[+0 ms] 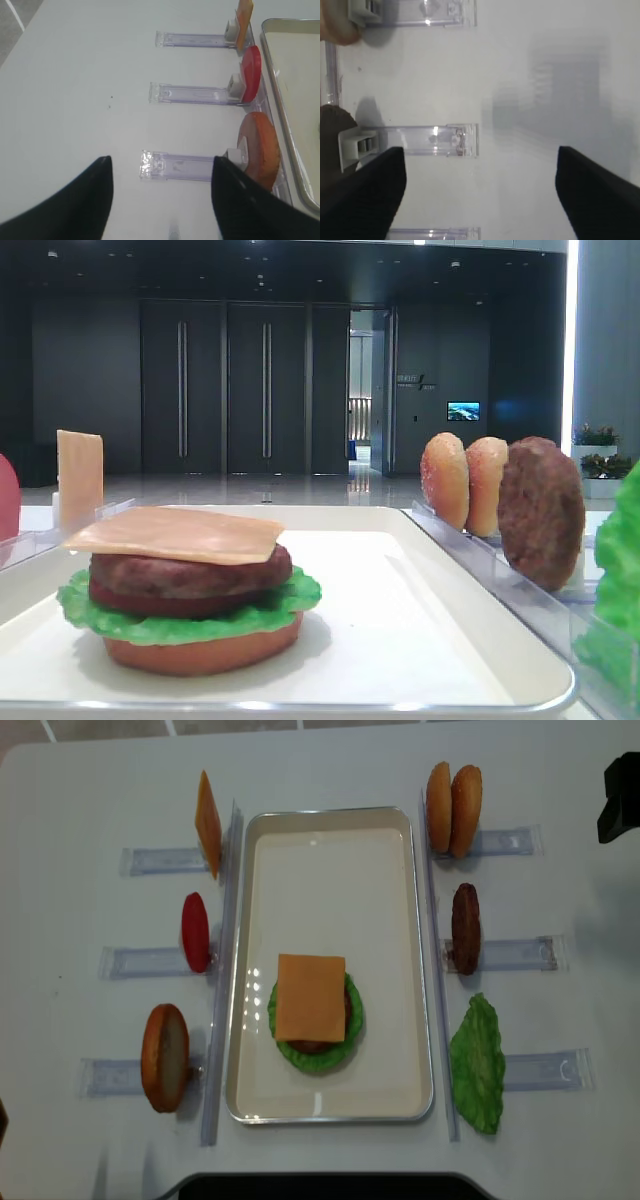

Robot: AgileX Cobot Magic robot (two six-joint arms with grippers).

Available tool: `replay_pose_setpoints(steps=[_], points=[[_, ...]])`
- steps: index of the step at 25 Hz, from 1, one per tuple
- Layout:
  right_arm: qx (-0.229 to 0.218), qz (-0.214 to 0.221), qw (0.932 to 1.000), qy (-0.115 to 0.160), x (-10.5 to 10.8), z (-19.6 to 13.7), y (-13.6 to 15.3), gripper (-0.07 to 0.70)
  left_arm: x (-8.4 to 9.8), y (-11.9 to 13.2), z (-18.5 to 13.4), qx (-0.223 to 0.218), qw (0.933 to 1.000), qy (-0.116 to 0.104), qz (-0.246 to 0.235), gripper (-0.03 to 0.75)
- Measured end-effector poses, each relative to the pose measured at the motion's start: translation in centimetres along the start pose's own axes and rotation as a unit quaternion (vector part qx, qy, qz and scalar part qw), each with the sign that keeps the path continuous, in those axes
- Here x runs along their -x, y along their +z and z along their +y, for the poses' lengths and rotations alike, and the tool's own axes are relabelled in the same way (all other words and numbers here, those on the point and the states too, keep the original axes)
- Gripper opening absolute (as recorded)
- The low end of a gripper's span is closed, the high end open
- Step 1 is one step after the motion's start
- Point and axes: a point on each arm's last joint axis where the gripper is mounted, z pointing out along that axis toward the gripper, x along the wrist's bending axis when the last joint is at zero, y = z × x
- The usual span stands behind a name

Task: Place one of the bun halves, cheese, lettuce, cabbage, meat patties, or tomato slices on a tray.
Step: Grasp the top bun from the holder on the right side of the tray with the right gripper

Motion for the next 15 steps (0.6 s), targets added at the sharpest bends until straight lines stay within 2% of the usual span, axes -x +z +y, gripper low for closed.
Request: replay_pose_setpoints(steps=[8, 15], points=[[0.007, 0.012, 0.9999, 0.0, 0.3, 4.7, 1.7, 0.577, 0.0, 0.0, 0.0, 0.0, 1.0, 0.0, 0.0, 0.471], [-0.011, 0.016, 0.9997, -0.011, 0.6, 7.7, 2.9, 0.577, 0.0, 0.0, 0.0, 0.0, 1.0, 0.0, 0.0, 0.471]])
